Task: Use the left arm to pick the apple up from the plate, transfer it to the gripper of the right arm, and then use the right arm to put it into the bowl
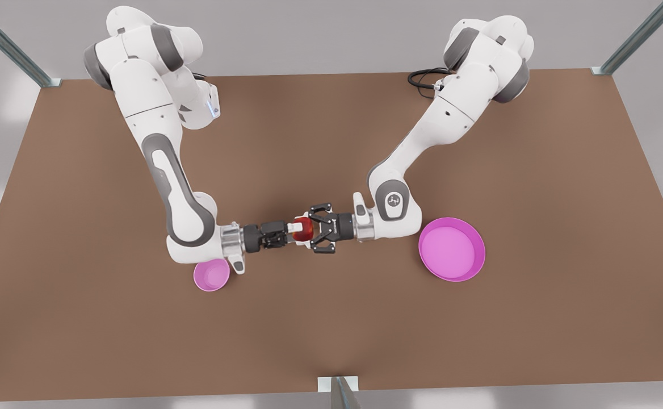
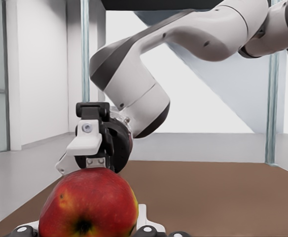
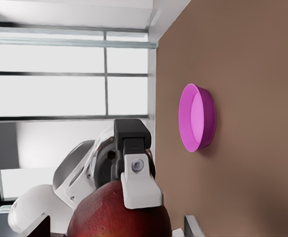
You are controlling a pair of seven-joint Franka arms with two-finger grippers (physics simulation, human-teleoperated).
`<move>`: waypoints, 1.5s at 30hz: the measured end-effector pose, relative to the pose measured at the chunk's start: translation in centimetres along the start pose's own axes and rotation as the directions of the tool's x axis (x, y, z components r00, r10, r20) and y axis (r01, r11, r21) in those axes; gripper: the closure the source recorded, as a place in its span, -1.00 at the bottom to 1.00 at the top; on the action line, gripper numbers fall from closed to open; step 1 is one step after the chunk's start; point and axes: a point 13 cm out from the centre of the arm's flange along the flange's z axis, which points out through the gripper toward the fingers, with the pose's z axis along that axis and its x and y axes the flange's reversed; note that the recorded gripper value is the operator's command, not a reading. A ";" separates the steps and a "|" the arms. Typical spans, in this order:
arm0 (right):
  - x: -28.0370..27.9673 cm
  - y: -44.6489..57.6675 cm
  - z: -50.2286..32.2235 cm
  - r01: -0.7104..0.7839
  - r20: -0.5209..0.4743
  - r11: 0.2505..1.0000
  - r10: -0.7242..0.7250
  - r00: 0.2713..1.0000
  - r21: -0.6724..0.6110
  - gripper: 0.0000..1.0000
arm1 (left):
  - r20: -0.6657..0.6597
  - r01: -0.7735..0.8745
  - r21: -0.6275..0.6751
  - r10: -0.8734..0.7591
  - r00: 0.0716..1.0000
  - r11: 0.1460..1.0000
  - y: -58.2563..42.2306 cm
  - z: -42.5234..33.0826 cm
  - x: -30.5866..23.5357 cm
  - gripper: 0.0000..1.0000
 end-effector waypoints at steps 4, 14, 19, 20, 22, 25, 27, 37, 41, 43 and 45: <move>0.7 -0.1 1.0 -0.003 -0.014 1.000 0.003 1.000 -0.001 -1.00 | -0.004 -0.036 -0.003 0.036 0.999 0.999 0.1 0.0 0.2 -0.33; 1.8 -0.8 3.6 -0.015 -0.019 1.000 0.015 1.000 0.013 -0.92 | -0.007 -0.100 -0.003 0.100 0.995 0.995 0.0 0.0 0.2 -0.39; 1.3 -1.1 3.6 -0.010 0.006 1.000 0.010 1.000 0.030 -0.61 | -0.008 -0.121 -0.001 0.121 0.993 0.993 -0.1 0.1 0.2 -0.43; 1.2 -1.1 3.6 -0.009 0.009 0.999 0.009 1.000 0.032 -0.49 | -0.008 -0.124 -0.001 0.124 0.992 0.992 -0.1 0.1 0.3 -0.45; 1.1 -1.2 3.6 -0.008 0.015 0.999 0.007 1.000 0.035 -0.28 | -0.008 -0.130 0.000 0.130 0.991 0.991 -0.1 0.1 0.2 -0.54; 1.0 -1.2 3.5 -0.005 0.021 0.999 0.005 1.000 0.037 -0.19 | -0.008 -0.138 0.004 0.138 0.990 0.990 -0.2 0.2 0.2 -0.91; 0.9 -1.2 3.5 -0.004 0.023 0.999 0.003 1.000 0.038 -0.19 | -0.010 -0.142 0.007 0.142 0.990 0.990 -0.4 0.4 0.2 -1.00; 0.2 -1.3 2.3 0.006 0.039 0.999 -0.007 0.999 0.042 -0.20 | -0.032 -0.156 -0.008 0.156 0.987 0.988 0.4 -0.3 0.5 -1.00; -1.2 -2.0 -1.4 0.014 0.066 0.997 -0.019 0.998 0.071 -0.20 | -0.063 -0.161 -0.029 0.159 0.985 0.987 2.5 -3.3 1.5 -1.00; -1.7 -2.6 -3.5 0.017 0.078 0.996 -0.025 0.997 0.091 -0.20 | -0.122 -0.187 -0.034 0.182 0.976 0.982 6.4 -9.0 3.1 -1.00; -2.4 -3.2 -5.7 0.016 0.096 0.994 -0.027 0.995 0.106 -0.22 | -0.244 -0.231 0.016 0.228 0.943 0.973 10.4 -17.3 5.4 -1.00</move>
